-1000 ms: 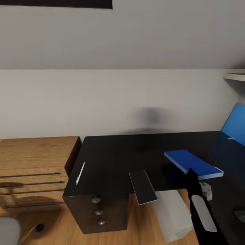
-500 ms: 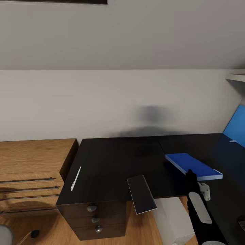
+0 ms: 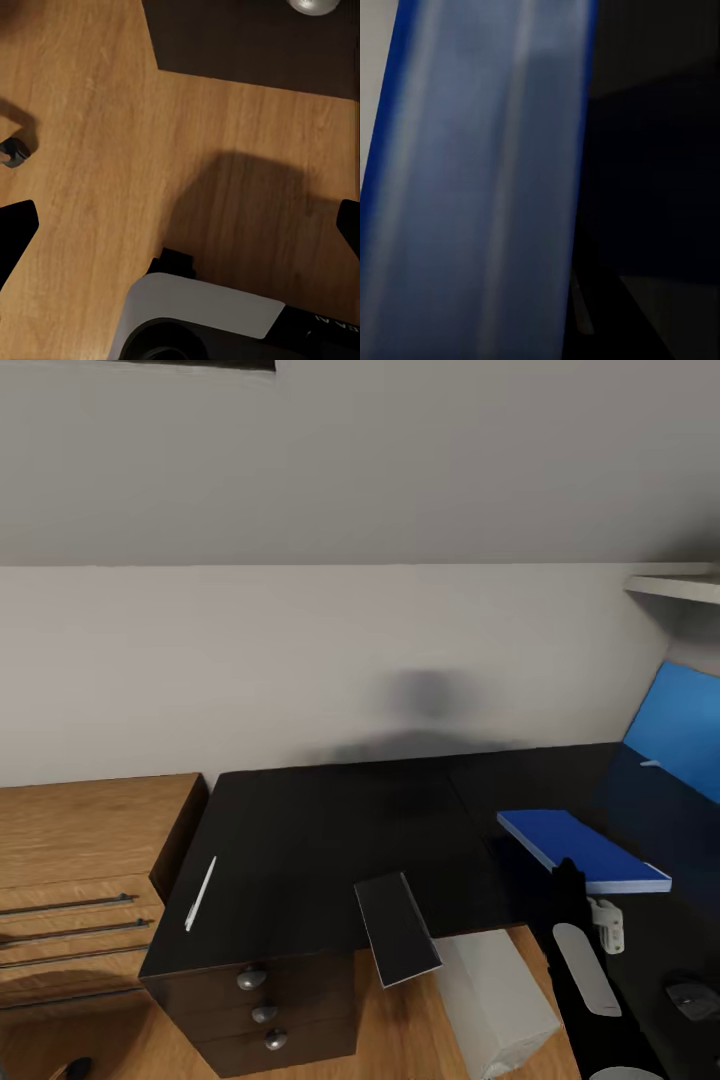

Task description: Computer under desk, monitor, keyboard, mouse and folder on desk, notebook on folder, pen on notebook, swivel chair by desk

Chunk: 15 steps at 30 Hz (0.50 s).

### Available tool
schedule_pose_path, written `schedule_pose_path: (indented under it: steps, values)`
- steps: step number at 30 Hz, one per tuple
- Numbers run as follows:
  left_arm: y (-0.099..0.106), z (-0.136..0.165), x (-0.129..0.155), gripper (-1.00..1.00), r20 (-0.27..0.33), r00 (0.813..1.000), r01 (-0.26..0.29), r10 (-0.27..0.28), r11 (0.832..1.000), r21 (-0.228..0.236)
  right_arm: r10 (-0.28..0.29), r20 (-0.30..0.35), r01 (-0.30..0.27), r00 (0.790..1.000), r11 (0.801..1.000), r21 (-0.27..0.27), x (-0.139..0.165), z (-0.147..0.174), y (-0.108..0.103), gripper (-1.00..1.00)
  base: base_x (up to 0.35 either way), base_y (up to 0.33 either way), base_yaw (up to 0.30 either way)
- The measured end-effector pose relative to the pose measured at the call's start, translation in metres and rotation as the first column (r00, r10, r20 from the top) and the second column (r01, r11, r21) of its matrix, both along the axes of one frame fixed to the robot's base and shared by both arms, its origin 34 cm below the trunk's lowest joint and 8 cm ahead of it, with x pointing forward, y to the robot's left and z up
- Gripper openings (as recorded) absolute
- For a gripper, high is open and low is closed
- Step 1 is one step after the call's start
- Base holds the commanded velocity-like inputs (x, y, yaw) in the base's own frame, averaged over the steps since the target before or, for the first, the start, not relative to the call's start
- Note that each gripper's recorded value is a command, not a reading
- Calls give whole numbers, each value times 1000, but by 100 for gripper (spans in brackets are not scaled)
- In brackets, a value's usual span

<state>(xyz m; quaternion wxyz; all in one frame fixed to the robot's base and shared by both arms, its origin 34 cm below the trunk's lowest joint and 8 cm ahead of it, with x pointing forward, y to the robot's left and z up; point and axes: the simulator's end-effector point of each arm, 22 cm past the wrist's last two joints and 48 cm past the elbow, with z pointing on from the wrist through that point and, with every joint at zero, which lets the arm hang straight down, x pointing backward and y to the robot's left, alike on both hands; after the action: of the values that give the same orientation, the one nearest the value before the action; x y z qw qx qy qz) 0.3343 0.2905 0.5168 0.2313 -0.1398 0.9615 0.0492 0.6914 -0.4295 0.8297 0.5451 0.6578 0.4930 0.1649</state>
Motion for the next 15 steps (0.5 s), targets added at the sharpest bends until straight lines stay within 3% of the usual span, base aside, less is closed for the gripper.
schedule_pose_path:
  steps: [5, 15]
  values:
    - [0, 0, 0, 100, 1, 1000, -2, 2, 1000, 1, 0, 0, 0, 1000, 1000, 0, 0, 0, 0, -100, 0, 0, -177]
    - [0, 1, 1, 100, 5, 1000, -3, 3, 1000, 1, 8, 10, -8, 1000, 1000, 4, 2, 2, 4, -100, 0, 0, -13]
